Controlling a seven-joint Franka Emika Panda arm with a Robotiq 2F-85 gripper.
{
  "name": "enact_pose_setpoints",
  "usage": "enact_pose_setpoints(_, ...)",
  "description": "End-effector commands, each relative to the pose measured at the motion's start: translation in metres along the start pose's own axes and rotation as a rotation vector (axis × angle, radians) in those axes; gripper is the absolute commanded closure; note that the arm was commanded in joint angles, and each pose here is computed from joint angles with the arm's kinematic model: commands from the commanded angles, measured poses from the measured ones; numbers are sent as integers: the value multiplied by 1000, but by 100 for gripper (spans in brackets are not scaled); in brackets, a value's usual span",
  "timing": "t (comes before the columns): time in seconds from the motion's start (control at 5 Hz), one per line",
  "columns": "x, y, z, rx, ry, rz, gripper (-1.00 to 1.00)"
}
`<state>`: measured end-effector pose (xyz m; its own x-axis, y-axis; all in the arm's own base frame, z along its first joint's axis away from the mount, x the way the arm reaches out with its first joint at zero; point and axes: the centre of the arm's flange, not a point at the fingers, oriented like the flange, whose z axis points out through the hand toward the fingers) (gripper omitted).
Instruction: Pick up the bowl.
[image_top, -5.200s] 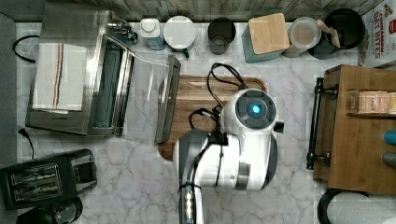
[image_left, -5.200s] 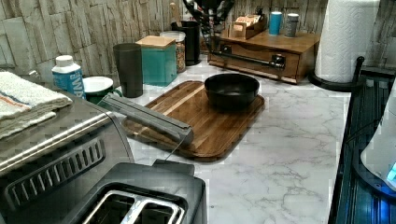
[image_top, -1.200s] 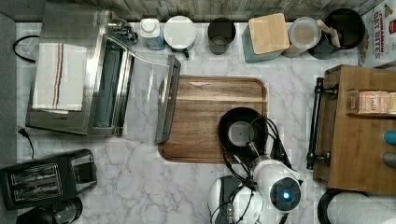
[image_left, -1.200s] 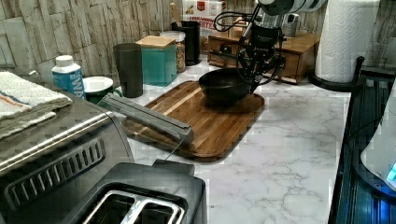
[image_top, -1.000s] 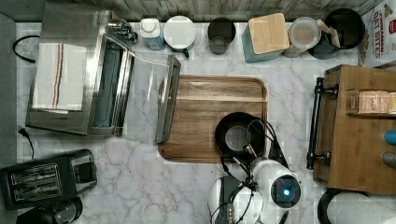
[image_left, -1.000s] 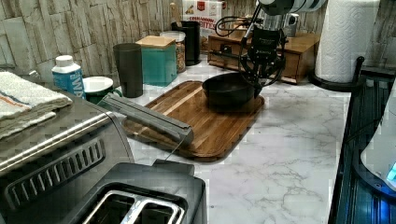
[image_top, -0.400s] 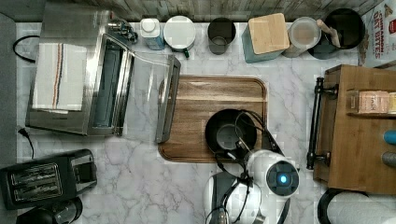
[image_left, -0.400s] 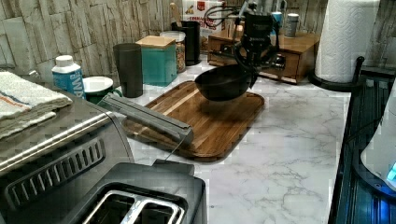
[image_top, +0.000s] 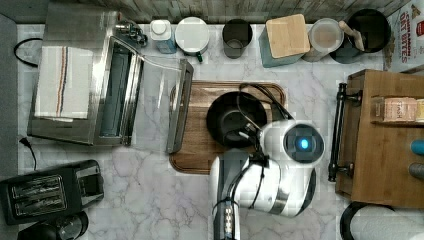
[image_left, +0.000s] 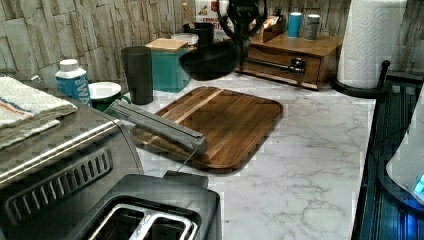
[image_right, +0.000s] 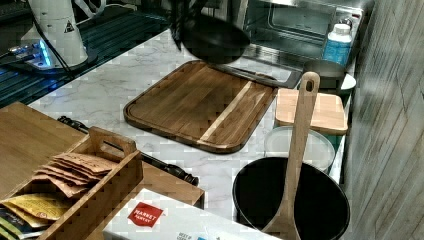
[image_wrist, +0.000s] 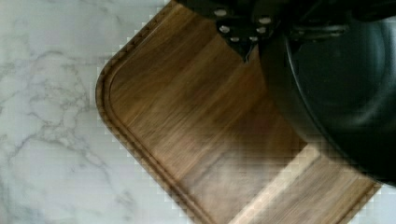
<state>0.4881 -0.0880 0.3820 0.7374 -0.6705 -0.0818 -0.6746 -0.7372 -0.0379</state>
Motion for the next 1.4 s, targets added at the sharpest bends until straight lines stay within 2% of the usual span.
enact_pose_setpoints(0.2,-1,-79,-135,54,225,-516,100)
enact_pose_setpoints(1.4,-1,-79,-135,54,224,-515,100)
